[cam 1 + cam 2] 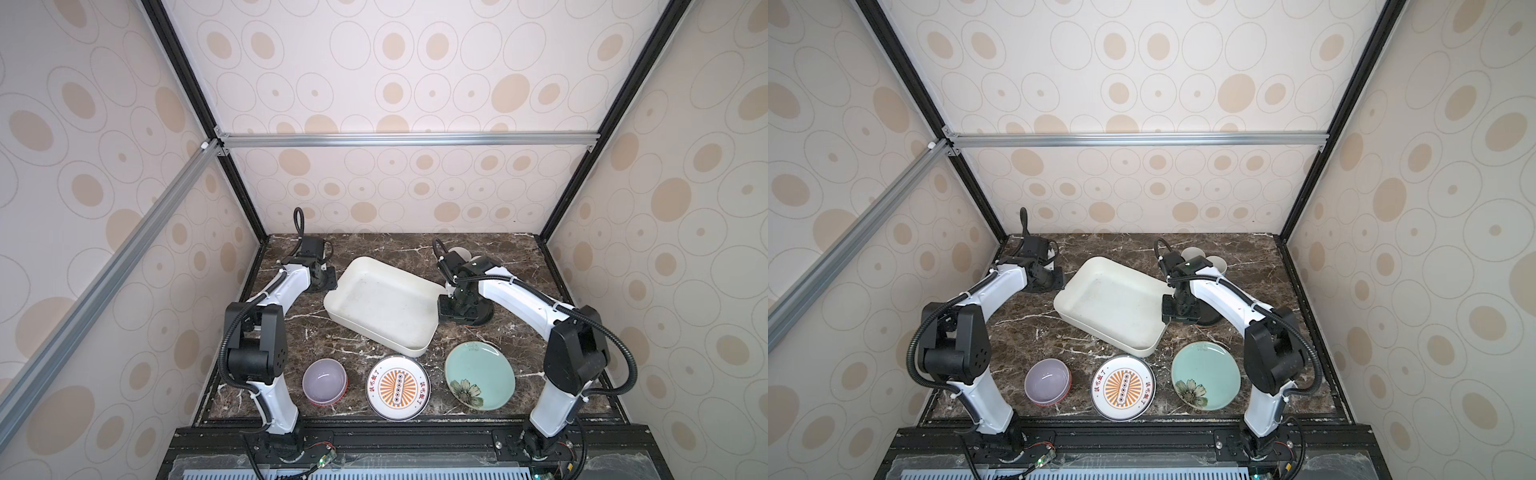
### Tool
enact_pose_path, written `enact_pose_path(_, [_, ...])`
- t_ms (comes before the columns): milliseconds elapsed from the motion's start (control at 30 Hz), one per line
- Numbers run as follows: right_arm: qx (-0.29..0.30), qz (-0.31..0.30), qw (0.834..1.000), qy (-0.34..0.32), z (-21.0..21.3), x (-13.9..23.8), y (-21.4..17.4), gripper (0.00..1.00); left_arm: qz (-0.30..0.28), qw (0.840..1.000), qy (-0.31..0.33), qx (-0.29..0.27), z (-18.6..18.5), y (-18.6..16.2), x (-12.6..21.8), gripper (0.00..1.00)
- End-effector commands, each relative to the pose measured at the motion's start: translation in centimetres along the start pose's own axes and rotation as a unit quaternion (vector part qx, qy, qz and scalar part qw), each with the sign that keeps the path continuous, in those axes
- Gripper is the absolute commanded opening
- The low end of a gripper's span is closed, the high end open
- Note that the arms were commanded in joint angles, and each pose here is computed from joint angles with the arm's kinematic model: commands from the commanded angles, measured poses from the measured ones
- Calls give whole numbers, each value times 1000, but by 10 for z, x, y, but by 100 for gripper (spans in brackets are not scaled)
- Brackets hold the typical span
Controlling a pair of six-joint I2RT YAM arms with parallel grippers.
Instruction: Place the mixed dishes into the plastic bin
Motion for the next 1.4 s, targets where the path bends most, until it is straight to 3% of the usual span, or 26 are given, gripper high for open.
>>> enact_pose_path(0, [-13, 12, 1000, 5, 6, -10, 5, 53, 1, 1000, 16, -17, 1, 10, 2, 42])
enact_pose_path(167, [-10, 29, 1000, 7, 16, -31, 15, 40, 11, 999, 23, -24, 3, 8, -9, 42])
enact_pose_path(400, [20, 15, 1000, -13, 31, -31, 43, 34, 28, 999, 14, -24, 1, -2, -22, 41])
enact_pose_path(1000, [36, 2, 999, -27, 29, -35, 124, 33, 55, 998, -23, -6, -6, -27, -25, 37])
enact_pose_path(1367, [68, -20, 997, 1, 43, -27, 141, 33, 56, 998, -39, 9, -9, -45, -9, 34])
Point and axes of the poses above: each gripper's point midway between its finger pads, its own x axis back along the fingers, its own z axis along the line the jaws close on, y = z × x, the point moved 4 cm from there along x, back along the fingers, and after that the axes turned 7 degrees about -x, right-handed, at the moved point
